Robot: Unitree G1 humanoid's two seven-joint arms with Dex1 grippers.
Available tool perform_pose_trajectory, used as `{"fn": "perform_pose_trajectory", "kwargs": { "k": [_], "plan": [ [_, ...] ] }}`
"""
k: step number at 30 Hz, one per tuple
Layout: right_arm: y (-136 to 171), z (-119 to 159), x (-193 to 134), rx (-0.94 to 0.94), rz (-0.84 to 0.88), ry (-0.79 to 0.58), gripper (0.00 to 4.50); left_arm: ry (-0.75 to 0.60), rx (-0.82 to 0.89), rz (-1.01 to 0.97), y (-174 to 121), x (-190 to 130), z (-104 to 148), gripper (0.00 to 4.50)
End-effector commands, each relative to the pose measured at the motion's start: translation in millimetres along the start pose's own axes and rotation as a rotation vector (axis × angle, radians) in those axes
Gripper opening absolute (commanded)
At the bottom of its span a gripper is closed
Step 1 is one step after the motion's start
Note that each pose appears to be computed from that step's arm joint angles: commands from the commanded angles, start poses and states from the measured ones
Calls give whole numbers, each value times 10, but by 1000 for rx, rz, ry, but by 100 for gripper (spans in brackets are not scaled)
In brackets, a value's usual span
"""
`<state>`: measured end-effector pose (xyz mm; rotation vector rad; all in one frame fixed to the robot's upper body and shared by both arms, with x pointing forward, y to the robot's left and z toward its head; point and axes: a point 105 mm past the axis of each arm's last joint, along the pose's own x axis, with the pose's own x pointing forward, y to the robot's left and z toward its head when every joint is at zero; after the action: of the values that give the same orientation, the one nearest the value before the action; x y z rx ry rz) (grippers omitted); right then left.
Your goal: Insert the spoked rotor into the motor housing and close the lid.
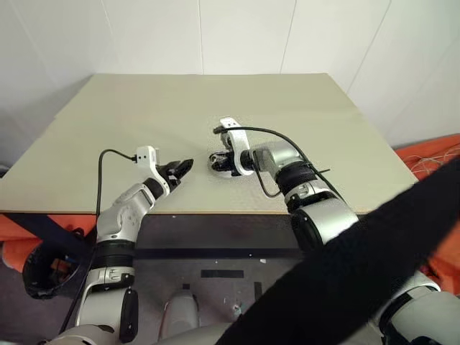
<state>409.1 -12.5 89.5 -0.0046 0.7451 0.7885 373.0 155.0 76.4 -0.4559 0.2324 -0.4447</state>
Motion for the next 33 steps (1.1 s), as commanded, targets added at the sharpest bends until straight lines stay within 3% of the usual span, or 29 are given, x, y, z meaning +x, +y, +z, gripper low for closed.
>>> {"fn": "perform_pose_trajectory", "kwargs": {
  "k": [1, 22, 30, 33],
  "plan": [
    [-287, -88, -69, 43, -150, 26, 1, -46, 32, -22, -80, -7, 145, 298],
    [-335, -25, -71, 178, -190, -34, 1, -37, 27, -25, -96, -11, 109, 298],
    [-256, 26, -62, 175, -160, -30, 258, -39, 27, -21, -88, -17, 118, 298],
    [-186, 88, -76, 171, -117, -33, 258, -39, 26, -20, -87, -12, 119, 298]
  ]
}}
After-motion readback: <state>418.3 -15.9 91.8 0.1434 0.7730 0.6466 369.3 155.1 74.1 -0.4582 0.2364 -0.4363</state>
